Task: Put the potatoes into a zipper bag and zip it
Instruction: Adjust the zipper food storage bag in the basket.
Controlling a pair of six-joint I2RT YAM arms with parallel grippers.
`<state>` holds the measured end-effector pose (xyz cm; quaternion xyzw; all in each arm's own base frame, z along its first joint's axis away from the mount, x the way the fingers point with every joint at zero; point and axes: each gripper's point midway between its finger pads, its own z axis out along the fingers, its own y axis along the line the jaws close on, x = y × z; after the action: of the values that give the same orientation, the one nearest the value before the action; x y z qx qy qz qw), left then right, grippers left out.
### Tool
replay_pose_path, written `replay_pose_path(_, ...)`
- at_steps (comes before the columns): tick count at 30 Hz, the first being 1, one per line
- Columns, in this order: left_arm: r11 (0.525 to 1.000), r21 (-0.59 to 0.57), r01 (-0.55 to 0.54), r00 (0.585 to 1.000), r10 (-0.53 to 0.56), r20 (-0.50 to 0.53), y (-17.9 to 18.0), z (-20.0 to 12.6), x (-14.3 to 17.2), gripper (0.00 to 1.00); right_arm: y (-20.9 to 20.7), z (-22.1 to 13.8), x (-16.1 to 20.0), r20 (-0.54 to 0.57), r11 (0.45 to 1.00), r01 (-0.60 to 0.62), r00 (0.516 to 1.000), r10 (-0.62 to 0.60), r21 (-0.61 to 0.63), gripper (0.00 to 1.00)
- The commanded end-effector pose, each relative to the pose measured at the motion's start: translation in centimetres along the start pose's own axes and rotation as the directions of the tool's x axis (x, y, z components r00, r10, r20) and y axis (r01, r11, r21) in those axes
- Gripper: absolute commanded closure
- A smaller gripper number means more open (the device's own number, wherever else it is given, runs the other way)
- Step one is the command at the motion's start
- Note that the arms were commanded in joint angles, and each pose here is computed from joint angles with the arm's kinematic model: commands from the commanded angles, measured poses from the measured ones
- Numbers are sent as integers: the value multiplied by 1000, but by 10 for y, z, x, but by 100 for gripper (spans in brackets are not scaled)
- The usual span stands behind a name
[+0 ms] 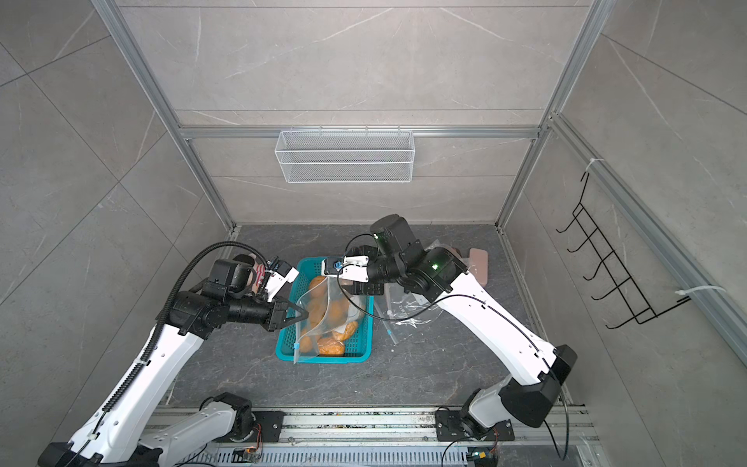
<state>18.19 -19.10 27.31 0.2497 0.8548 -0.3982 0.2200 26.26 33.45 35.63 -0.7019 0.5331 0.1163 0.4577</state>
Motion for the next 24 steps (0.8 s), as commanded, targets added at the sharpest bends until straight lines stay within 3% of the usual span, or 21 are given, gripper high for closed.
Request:
replay_pose_path(1, 999, 43, -21, 1000, 21, -11, -9, -1, 2, 100, 5, 20, 4, 3, 995, 38, 999, -38, -91, 41)
replay_pose_path(10, 1000, 15, -16, 1000, 16, -14, -4, -1, 4, 100, 24, 41, -2, 69, 966, 46, 997, -30, -253, 45)
replay_pose_path(14, 1000, 12, -12, 1000, 12, -19, -3, 0, 4, 100, 31, 44, 0, 73, 955, 37, 997, -16, -295, 59)
replay_pose_path(17, 1000, 6, -10, 1000, 10, -21, -1, 1, 4, 100, 31, 44, -1, 71, 956, 25, 997, -5, -293, 78)
replay_pose_path(22, 1000, -21, -13, 1000, 12, -11, 2, -1, 1, 100, 26, 43, 4, 54, 969, 18, 999, -5, -247, 95)
replay_pose_path(23, 999, -33, -13, 1000, 13, -4, 3, -2, -1, 95, 24, 43, 6, 48, 973, 13, 999, -2, -231, 99)
replay_pose_path(24, 999, -48, -13, 1000, 13, 1, 5, -3, -2, 85, 20, 42, 8, 41, 979, 0, 999, 8, -204, 100)
